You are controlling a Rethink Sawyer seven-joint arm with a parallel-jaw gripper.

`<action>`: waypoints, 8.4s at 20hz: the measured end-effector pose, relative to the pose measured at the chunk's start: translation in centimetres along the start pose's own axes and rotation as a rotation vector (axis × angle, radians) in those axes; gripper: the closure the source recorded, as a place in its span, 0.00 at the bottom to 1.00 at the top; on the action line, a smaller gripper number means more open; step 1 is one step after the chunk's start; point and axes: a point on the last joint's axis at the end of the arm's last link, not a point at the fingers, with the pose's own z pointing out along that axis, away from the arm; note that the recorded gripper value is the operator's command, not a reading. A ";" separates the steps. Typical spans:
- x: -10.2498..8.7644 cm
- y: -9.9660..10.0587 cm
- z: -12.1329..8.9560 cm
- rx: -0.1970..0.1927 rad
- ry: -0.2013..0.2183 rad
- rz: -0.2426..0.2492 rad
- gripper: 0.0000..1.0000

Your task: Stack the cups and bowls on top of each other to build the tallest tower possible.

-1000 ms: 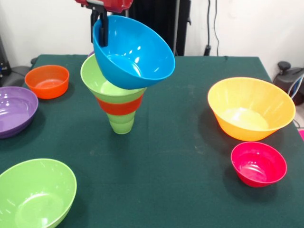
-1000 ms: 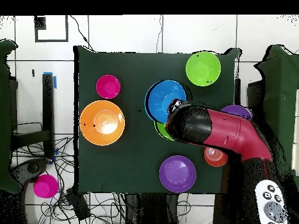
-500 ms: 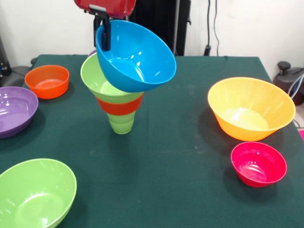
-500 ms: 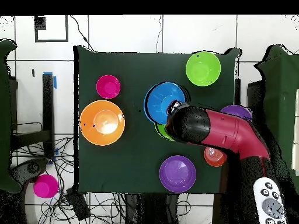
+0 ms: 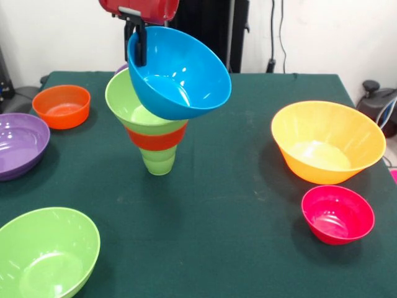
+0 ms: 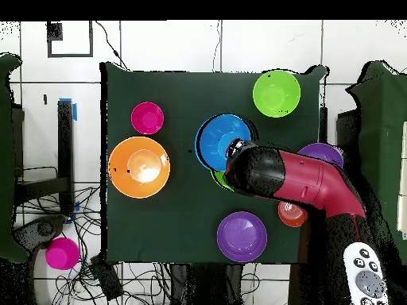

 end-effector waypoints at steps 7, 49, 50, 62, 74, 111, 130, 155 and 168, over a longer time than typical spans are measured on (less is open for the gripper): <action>0.1 -0.1 -0.3 0.001 -0.003 0.000 1.00; 3.1 -3.8 0.0 0.017 0.061 0.050 1.00; 3.1 -3.8 0.0 0.017 0.061 0.049 1.00; 3.1 -3.7 0.0 0.017 0.061 0.049 1.00; 3.0 -3.7 0.0 0.015 0.054 0.049 1.00; 1.8 -2.4 1.5 0.026 0.023 -0.018 1.00; 1.7 -2.7 1.5 0.028 0.021 -0.015 1.00; 1.5 -2.8 1.5 0.022 0.021 -0.013 1.00; 1.1 -3.1 1.5 0.009 0.020 -0.006 1.00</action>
